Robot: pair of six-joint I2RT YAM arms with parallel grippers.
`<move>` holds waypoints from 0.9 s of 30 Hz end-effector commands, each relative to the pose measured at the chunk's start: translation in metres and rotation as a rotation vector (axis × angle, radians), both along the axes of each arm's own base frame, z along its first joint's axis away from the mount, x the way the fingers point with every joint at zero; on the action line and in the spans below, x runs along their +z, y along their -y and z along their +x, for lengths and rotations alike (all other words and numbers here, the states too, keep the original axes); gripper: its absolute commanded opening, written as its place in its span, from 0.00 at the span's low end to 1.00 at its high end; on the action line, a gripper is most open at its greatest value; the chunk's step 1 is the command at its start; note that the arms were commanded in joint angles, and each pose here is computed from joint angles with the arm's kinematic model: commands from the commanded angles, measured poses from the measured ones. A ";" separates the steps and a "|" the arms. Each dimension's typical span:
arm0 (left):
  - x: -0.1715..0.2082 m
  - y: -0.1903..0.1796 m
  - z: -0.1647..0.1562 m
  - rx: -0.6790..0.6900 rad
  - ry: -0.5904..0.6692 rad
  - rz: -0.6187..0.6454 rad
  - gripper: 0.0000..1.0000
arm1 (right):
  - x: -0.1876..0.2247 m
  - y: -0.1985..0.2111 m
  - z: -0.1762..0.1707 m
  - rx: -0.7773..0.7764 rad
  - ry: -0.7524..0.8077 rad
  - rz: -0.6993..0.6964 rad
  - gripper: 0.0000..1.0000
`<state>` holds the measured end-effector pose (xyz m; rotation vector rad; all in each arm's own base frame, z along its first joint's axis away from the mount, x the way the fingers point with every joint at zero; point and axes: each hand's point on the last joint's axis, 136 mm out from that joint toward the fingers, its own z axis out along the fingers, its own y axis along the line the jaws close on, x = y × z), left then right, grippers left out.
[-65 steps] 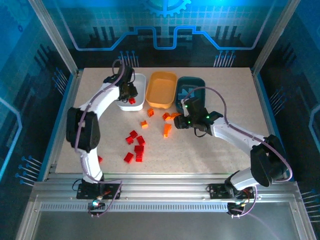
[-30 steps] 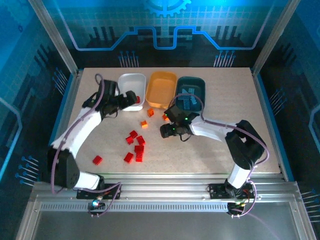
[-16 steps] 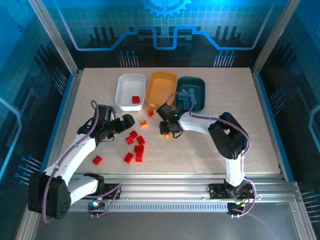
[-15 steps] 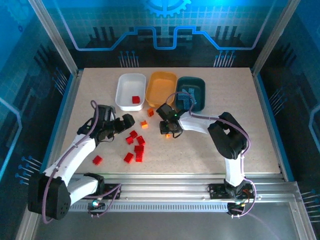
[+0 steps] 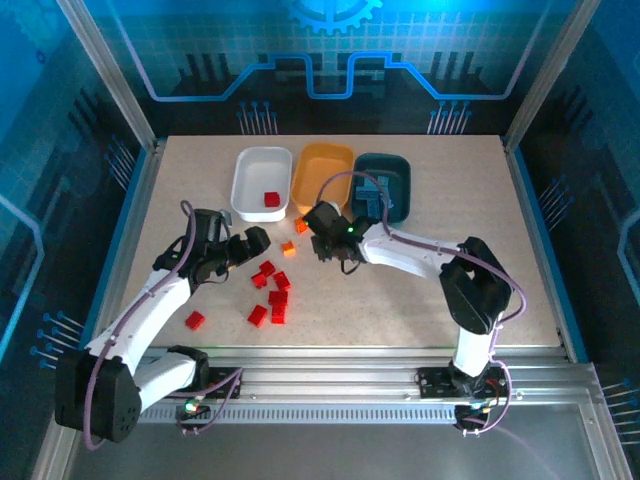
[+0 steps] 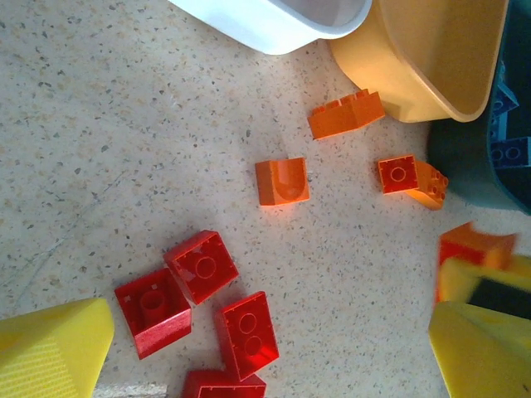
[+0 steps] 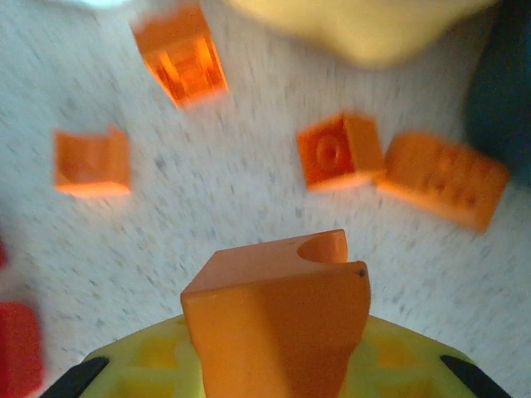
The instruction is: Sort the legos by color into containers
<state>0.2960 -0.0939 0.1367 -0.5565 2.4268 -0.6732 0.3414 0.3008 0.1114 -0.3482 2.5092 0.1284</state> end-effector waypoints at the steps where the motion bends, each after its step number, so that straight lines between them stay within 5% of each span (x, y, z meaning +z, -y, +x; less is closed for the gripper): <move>1: -0.004 0.005 -0.003 -0.006 -0.008 -0.052 0.99 | 0.043 0.000 0.038 0.037 0.107 -0.026 0.28; 13: -0.024 -0.018 -0.025 0.102 -0.115 0.013 0.99 | -0.009 -0.005 0.171 0.052 0.022 -0.046 0.29; 18: -0.027 -0.037 -0.040 0.215 -0.167 0.028 0.99 | -0.023 -0.009 0.189 0.079 -0.005 -0.031 0.33; 24: -0.024 -0.062 -0.055 0.352 -0.220 -0.002 0.99 | -0.028 -0.012 0.192 0.100 -0.017 -0.038 0.54; 27: -0.024 -0.073 -0.063 0.414 -0.259 -0.022 0.99 | -0.020 -0.013 0.191 0.105 -0.004 -0.023 0.56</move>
